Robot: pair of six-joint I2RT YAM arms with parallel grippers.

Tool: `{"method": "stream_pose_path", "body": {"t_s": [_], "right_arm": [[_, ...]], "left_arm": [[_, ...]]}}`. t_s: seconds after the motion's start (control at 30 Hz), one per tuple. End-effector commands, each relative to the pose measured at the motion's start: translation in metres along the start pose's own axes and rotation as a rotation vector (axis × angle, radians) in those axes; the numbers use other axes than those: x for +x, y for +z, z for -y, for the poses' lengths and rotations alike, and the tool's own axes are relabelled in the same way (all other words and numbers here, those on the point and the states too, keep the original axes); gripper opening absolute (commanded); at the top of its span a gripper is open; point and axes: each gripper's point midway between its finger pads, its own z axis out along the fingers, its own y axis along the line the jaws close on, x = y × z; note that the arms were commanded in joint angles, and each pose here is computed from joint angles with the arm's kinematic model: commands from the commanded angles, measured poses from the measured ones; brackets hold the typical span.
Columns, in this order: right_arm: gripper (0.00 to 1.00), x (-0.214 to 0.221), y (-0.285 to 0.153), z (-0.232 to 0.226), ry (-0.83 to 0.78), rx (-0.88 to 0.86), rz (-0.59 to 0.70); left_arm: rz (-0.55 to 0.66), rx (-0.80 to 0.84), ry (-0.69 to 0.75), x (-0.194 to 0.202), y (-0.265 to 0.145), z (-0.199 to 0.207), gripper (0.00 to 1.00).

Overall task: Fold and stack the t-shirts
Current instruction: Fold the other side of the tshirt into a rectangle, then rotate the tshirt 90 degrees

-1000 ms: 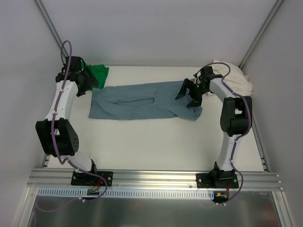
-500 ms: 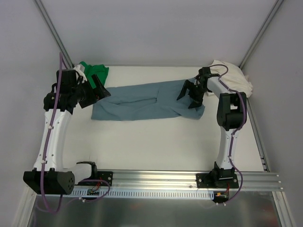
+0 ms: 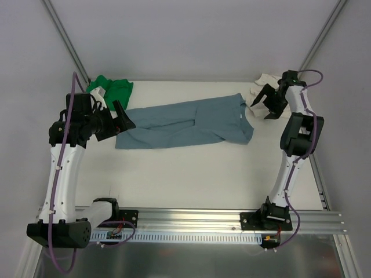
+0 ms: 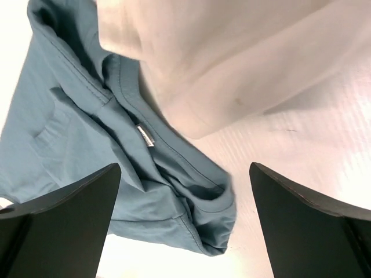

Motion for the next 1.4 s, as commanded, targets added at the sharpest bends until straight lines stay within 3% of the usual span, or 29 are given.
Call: {"method": "stream_pose_path", "body": {"t_s": [0.0, 0.13, 0.2, 0.37, 0.7, 0.93, 1.17, 1.37], "right_arm": [[0.99, 0.011, -0.049, -0.035, -0.039, -0.087, 0.032], [0.99, 0.069, -0.069, -0.094, -0.154, -0.218, -0.037], [0.99, 0.113, -0.068, -0.125, -0.231, -0.269, -0.107], [1.00, 0.175, -0.052, -0.165, -0.297, -0.367, -0.220], [0.99, 0.210, 0.030, -0.138, -0.251, -0.265, -0.381], [0.99, 0.205, 0.060, -0.106, -0.181, -0.149, -0.399], [0.99, 0.142, 0.050, -0.060, -0.109, -0.048, -0.284], [0.99, 0.086, 0.039, -0.036, 0.007, -0.072, -0.191]], "left_arm": [[-0.031, 0.016, 0.018, 0.009, 0.004, -0.001, 0.89], [-0.046, 0.079, -0.015, 0.014, 0.020, 0.004, 0.89], [-0.054, 0.090, -0.030, 0.017, 0.027, 0.003, 0.89], [-0.061, 0.143, -0.028, 0.022, 0.030, 0.009, 0.89], [-0.043, 0.140, 0.009, 0.032, 0.012, 0.008, 0.89], [-0.030, 0.133, 0.014, 0.027, 0.003, 0.012, 0.89], [-0.034, 0.110, 0.021, 0.024, 0.001, 0.010, 0.89], [-0.052, 0.084, 0.029, 0.028, 0.001, 0.005, 0.89]]}}
